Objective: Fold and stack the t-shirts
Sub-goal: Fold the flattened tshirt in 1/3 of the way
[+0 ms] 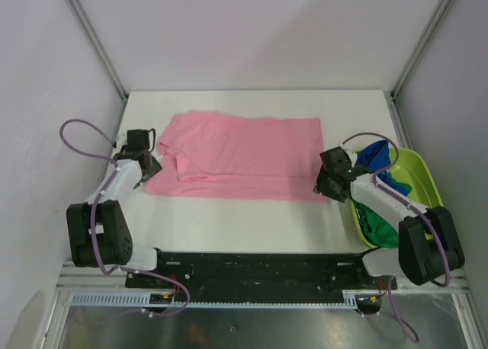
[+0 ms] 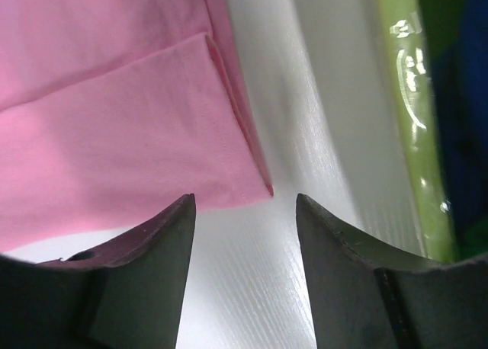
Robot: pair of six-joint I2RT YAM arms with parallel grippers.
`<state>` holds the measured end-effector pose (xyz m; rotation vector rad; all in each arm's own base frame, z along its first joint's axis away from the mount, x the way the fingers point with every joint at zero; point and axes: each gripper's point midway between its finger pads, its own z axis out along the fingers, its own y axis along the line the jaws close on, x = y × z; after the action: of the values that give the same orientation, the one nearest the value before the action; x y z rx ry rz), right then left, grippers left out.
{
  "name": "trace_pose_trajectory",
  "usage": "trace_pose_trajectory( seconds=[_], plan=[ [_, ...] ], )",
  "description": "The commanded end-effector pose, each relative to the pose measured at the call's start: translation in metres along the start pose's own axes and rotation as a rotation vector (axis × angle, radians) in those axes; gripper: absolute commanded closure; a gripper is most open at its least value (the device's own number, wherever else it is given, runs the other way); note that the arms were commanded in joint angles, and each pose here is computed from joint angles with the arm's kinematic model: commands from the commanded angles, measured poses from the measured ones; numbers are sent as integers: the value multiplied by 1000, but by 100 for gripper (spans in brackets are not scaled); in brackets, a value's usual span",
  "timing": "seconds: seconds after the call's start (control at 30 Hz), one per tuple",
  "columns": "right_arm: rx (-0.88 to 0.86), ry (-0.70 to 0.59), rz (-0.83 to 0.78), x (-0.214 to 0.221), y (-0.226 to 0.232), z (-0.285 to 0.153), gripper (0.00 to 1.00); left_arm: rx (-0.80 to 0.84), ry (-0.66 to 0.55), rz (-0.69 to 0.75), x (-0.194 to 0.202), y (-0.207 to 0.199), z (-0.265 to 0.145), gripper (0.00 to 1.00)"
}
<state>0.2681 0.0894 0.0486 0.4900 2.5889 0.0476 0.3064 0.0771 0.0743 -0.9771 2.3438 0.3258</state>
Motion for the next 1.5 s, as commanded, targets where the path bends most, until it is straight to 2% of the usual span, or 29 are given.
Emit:
trace_pose_trajectory(
  seconds=[0.0,0.1,0.3,0.63,0.9,1.2,1.47],
  plan=[
    [-21,-111,11,-32,7,-23,39,168,-136,127,-35,-47,-43,34],
    [-47,-146,10,-45,15,-31,39,248,-93,182,-17,-72,-49,38],
    [-88,-162,3,-55,32,-31,39,301,75,172,25,-96,-28,54],
    [-98,-145,-14,-54,42,-20,40,309,186,136,51,-112,-7,57],
    [-97,-142,-17,-53,42,-19,41,330,186,130,50,-120,-7,68],
    [-98,-148,-17,-54,42,-20,42,353,180,144,46,-135,-9,96],
    [-98,-154,-18,-56,42,-20,42,400,150,202,41,-158,-19,100]
  ],
)
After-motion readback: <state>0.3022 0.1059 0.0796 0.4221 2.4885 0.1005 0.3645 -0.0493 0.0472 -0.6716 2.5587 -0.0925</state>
